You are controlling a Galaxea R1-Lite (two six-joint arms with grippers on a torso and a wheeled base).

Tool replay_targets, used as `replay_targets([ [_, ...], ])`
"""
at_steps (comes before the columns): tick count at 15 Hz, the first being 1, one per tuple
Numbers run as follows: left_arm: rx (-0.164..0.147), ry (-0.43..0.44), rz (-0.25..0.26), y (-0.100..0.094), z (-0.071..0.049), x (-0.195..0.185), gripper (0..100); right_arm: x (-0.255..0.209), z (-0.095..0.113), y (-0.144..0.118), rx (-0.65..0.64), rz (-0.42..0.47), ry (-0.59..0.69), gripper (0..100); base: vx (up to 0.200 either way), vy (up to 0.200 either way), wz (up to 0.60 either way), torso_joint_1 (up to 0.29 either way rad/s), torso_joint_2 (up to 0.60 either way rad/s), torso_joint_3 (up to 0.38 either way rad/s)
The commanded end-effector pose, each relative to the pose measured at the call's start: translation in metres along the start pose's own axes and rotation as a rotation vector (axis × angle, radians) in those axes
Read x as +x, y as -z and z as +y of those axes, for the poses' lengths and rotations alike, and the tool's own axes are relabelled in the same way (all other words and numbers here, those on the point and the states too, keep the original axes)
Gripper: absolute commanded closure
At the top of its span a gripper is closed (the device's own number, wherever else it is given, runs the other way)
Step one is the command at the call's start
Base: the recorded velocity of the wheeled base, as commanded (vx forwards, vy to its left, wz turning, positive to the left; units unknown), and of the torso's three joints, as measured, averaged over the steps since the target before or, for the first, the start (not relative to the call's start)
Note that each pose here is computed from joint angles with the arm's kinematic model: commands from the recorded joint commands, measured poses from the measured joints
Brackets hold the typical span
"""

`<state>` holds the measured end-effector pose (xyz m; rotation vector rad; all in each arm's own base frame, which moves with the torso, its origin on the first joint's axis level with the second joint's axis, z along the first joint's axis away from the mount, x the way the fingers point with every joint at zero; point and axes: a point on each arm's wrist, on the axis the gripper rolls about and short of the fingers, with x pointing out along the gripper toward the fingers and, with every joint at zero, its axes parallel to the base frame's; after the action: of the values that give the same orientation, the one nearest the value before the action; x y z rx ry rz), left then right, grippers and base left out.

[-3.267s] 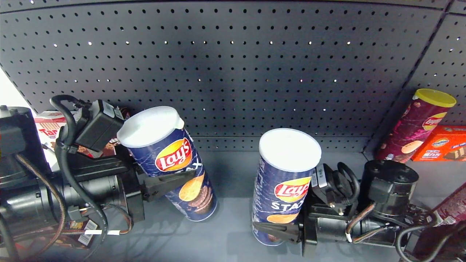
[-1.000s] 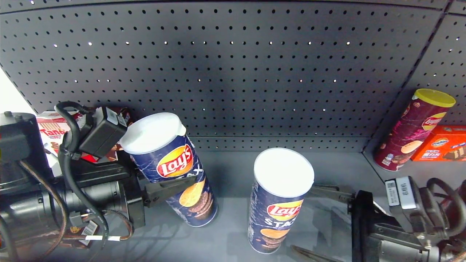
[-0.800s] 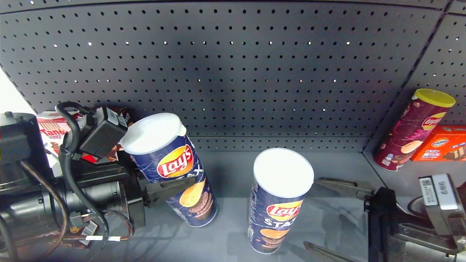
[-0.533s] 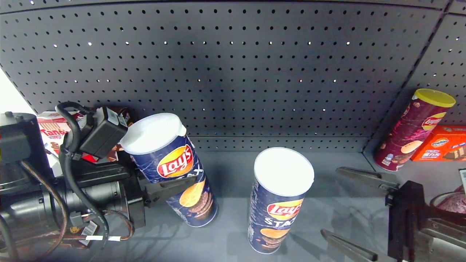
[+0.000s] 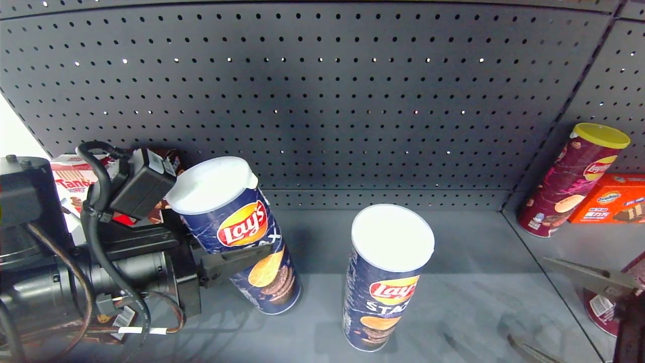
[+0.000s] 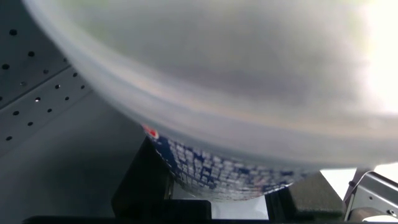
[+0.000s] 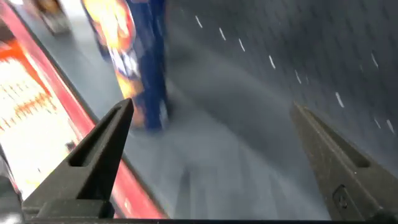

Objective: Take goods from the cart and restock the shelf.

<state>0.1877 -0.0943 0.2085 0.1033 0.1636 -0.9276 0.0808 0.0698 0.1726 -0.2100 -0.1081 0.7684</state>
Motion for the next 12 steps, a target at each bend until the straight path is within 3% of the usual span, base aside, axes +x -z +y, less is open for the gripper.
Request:
replay_targets([
  [1,0.001,0.000,-0.002,0.000,0.000,0.000,100,-0.035,0.003,0.008,-0.002,0.017,0.070,0,0.000,0.000,0.00,0.000,0.00,0.000],
  [6,0.010,-0.001,-0.001,0.000,-0.005,0.000,100,-0.071,0.010,0.018,-0.003,-0.004,0.023,0,0.000,0.000,0.00,0.000,0.00,0.000],
  [12,0.012,0.006,-0.008,0.003,-0.012,-0.010,100,-0.113,0.023,0.067,0.025,0.025,0.021,0,0.000,0.000,0.00,0.000,0.00,0.000],
])
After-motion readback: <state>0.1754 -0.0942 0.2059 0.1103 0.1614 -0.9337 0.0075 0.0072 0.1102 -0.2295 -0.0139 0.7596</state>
